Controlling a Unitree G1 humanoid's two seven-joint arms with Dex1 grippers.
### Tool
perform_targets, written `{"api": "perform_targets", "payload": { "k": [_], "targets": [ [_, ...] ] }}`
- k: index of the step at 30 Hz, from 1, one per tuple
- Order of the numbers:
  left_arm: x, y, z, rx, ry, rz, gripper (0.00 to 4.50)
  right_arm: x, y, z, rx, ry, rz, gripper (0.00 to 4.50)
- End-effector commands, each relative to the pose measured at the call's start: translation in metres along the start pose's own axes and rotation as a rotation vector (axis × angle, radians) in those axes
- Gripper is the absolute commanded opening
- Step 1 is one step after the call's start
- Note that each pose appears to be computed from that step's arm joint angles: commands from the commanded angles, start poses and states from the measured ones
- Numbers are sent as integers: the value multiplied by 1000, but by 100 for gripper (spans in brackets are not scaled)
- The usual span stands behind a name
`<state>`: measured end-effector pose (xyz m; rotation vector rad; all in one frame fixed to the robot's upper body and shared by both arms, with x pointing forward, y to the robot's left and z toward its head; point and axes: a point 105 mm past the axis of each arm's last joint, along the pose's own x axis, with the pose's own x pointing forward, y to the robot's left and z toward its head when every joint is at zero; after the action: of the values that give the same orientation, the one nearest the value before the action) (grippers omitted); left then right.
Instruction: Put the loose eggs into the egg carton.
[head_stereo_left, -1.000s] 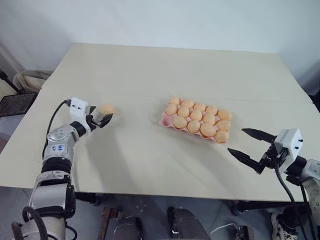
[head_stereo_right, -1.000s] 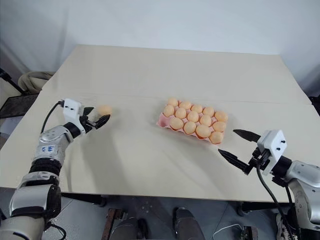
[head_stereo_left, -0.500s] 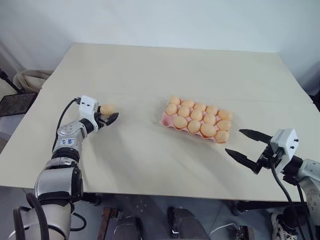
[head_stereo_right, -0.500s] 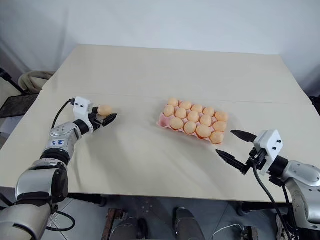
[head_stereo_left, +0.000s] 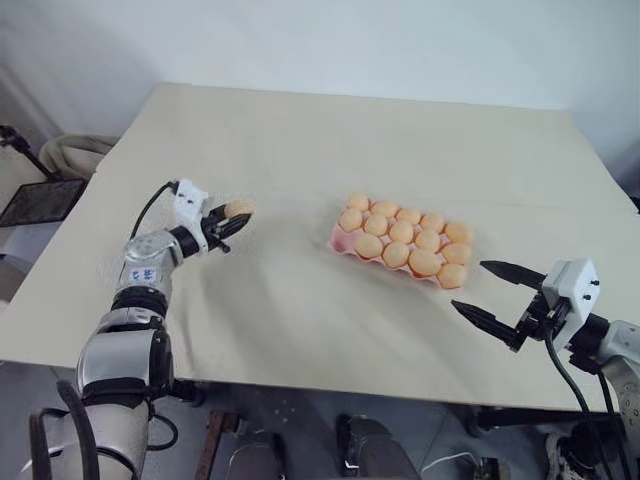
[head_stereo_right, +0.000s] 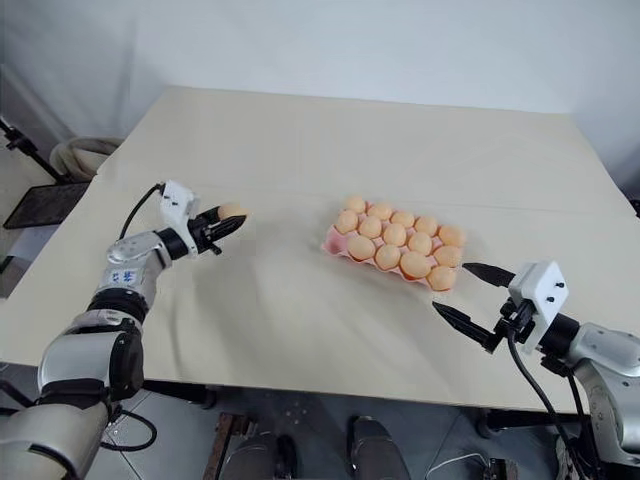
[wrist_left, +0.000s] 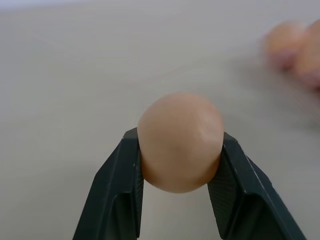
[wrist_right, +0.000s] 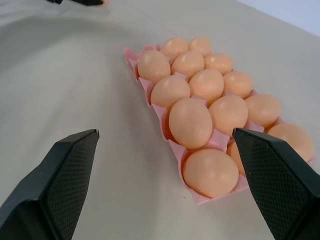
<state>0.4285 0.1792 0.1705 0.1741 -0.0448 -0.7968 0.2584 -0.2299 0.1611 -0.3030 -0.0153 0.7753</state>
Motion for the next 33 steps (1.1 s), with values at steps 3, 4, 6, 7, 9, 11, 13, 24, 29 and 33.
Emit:
{"api": "perform_targets", "payload": {
  "k": [3,4,6,7,9,11,13,24,29,33],
  "targets": [
    [32,-45,42,68,-48,-318,139,-7,-3,15,-55,-31,-32,450],
    [37,-52,42,68,-36,-355,139,-7,-2,14,-55,-32,-37,450],
    [47,-65,40,79,-2,-415,139,-7,0,13,-51,-36,-49,450],
    [52,-71,40,88,5,-438,139,-8,1,13,-49,-38,-58,450],
    [59,-78,38,93,22,-464,139,-11,4,11,-45,-39,-76,450],
    [66,-84,35,96,45,-478,139,-14,7,10,-42,-37,-95,450],
    [72,-90,35,99,55,-491,139,-19,11,8,-35,-34,-121,450],
    [86,-99,32,121,76,-486,139,-33,22,4,-18,-14,-195,450],
    [89,-100,31,125,78,-464,271,-36,22,4,-19,-6,-205,450],
    [90,-98,32,125,75,-445,402,-38,20,4,-22,-2,-206,450]
  ]
}}
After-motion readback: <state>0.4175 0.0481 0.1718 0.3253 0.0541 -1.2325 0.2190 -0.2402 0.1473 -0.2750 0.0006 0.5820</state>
